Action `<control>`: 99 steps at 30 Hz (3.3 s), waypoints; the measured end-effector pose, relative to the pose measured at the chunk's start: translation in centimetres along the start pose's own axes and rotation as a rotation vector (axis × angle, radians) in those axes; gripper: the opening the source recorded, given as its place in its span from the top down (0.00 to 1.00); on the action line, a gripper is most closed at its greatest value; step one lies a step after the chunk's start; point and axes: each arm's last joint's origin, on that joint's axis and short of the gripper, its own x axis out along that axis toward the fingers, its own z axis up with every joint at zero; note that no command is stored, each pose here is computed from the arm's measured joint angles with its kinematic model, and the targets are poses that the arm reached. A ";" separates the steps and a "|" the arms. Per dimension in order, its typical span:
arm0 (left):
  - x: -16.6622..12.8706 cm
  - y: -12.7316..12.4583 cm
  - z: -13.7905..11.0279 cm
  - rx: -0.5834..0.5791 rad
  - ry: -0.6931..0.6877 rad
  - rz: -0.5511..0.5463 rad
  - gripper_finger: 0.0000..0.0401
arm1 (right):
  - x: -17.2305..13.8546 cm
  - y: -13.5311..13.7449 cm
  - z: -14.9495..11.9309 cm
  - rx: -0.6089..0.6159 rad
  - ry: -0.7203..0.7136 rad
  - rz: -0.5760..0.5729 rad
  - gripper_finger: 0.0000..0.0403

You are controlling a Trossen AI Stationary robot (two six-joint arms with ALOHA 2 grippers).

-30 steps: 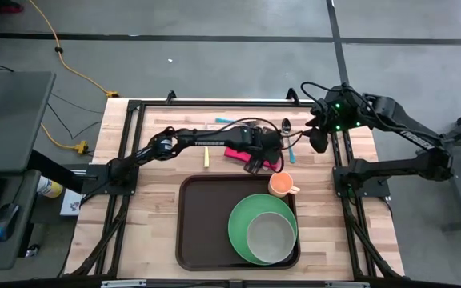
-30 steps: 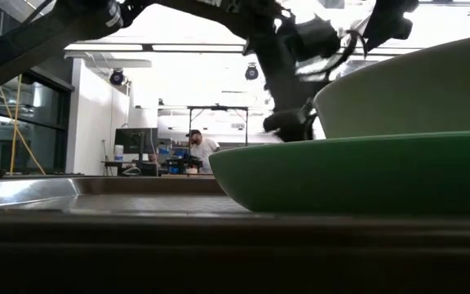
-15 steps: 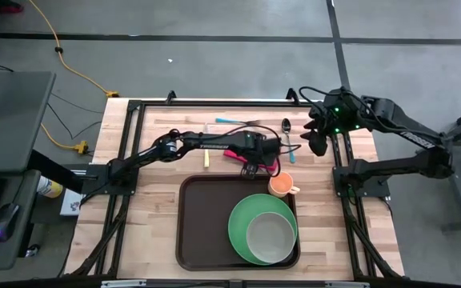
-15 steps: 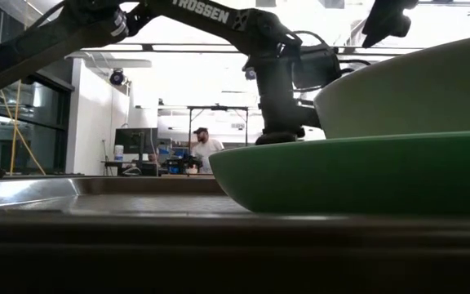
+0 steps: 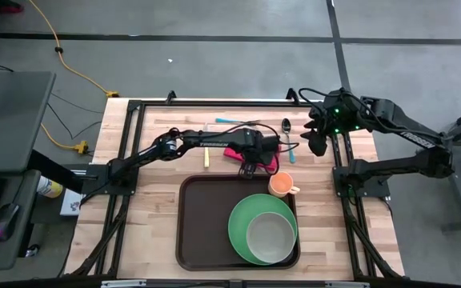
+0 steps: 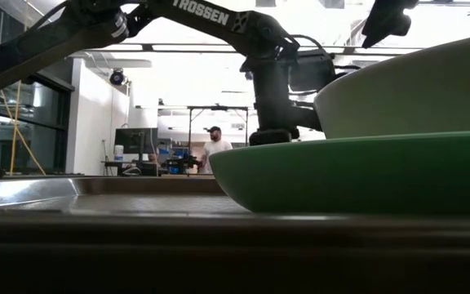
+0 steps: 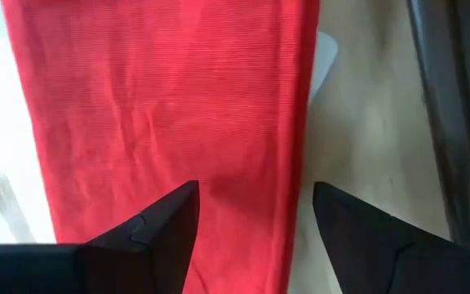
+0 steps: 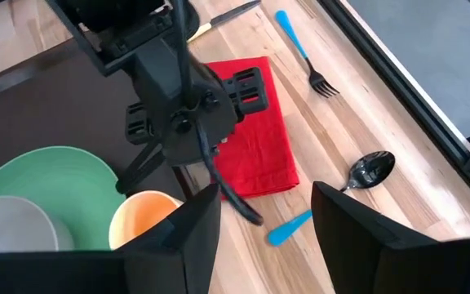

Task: Set up tray
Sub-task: Put the red cloth table napkin to the left side of the brown tray

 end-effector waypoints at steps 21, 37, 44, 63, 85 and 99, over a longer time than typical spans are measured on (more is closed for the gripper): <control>2.2 0.1 0.5 0.012 -0.008 0.059 0.35 | 0.0 0.0 0.0 0.000 -0.001 0.005 0.58; 4.9 0.1 0.2 0.006 -0.019 -0.029 0.87 | -1.0 0.0 -0.4 0.011 -0.030 0.032 0.58; 5.4 0.5 0.0 0.003 -0.017 -0.047 0.96 | -2.4 0.0 -1.0 0.023 -0.081 0.036 0.58; -8.1 7.0 -2.5 -0.156 -0.136 0.172 0.97 | -3.7 -0.3 -1.5 0.014 -0.156 -0.024 0.58; -30.9 3.0 -10.8 -0.295 -0.471 0.127 0.97 | -3.7 -0.4 -1.1 -0.011 -0.200 -0.090 0.58; -38.1 -1.8 -19.7 -0.353 -0.345 0.273 0.97 | -3.8 -0.4 -0.9 0.085 -0.232 -0.086 0.58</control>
